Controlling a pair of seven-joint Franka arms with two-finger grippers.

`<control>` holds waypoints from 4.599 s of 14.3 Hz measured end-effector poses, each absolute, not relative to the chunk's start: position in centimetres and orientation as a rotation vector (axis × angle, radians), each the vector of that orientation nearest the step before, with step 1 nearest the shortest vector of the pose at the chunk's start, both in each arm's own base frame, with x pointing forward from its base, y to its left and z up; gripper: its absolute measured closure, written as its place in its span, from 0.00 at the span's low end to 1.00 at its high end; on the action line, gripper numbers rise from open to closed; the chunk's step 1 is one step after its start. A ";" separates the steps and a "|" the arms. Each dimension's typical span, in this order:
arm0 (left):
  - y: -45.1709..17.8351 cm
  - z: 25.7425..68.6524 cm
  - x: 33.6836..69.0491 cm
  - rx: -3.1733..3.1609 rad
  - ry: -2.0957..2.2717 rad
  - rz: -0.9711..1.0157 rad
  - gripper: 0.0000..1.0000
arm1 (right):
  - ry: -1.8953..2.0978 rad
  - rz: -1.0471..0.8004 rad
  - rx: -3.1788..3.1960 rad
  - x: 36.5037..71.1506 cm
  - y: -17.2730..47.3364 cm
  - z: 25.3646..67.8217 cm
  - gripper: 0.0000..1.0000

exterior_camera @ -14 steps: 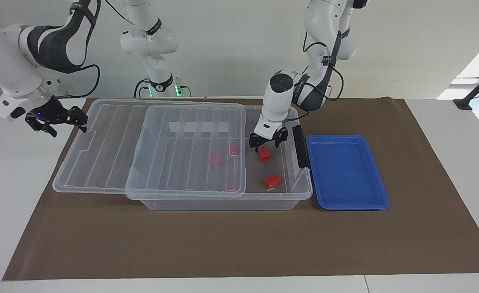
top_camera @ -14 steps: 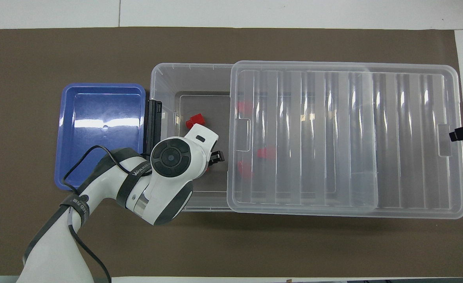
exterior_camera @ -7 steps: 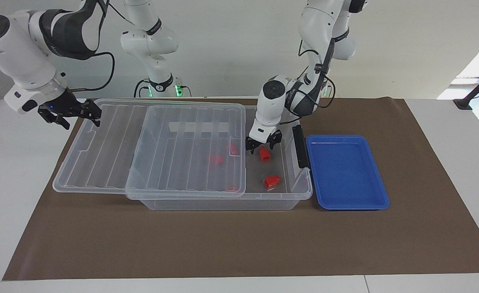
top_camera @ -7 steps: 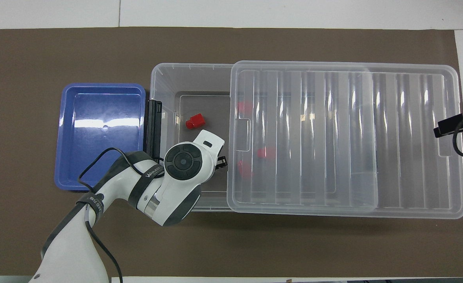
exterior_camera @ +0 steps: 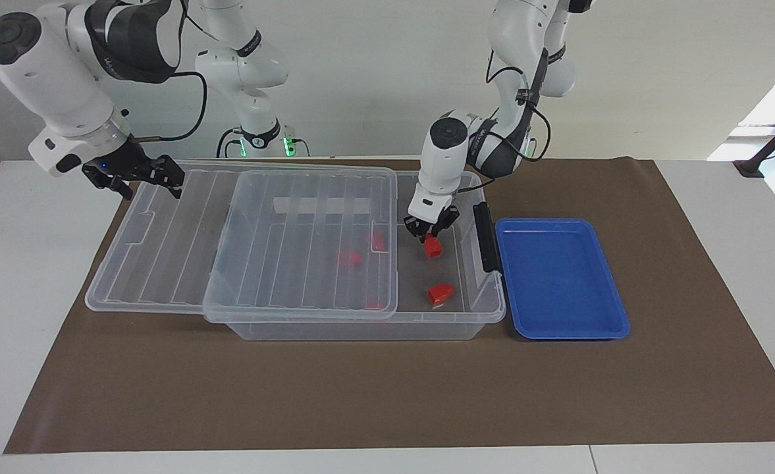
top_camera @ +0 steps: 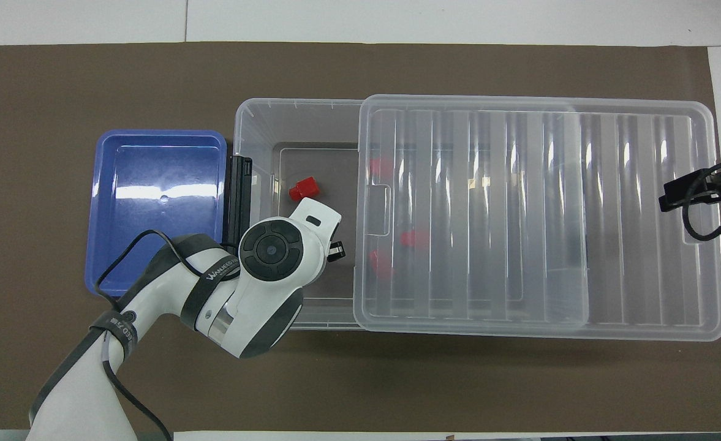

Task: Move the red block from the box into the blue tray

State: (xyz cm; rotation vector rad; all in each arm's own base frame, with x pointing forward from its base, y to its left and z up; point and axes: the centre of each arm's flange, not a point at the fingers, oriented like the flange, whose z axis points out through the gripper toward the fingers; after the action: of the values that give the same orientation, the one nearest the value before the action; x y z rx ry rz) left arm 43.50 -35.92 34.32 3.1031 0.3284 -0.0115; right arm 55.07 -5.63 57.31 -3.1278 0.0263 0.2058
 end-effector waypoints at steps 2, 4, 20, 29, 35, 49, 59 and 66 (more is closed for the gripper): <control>-35.6 36.0 43.5 3.099 0.335 0.002 0.69 | 0.041 0.200 -3.130 55.1 -4.9 57.9 0.00; -34.8 38.6 43.6 3.097 0.353 0.013 0.69 | 0.042 0.196 -3.131 55.2 -4.7 58.0 0.00; -14.5 51.1 50.2 3.136 0.015 0.064 0.69 | 0.049 0.194 -3.132 55.2 -4.7 58.1 0.00; -7.0 38.5 52.1 3.133 -0.160 0.025 0.69 | 0.078 0.177 -3.137 55.3 -2.1 58.7 0.00; -6.7 32.3 52.8 3.123 -0.152 0.053 0.69 | 0.077 0.160 -3.139 55.4 -2.1 58.8 0.00; -5.1 44.4 56.0 3.132 -0.098 0.003 0.00 | -0.014 0.040 -3.184 56.4 -3.8 58.6 0.00; -5.2 58.9 53.7 3.143 -0.003 -0.010 0.00 | -0.199 0.030 -3.186 54.3 -18.3 51.0 0.99; -5.2 59.1 53.4 3.143 0.049 -0.006 0.00 | -0.097 0.014 -3.181 53.6 -18.6 46.7 0.99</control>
State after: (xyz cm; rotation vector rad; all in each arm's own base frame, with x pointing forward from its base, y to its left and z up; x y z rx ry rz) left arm 53.36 -5.19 59.13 3.1434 0.0487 -0.0065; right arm 53.65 -18.56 46.71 -3.1815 -0.0973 0.0143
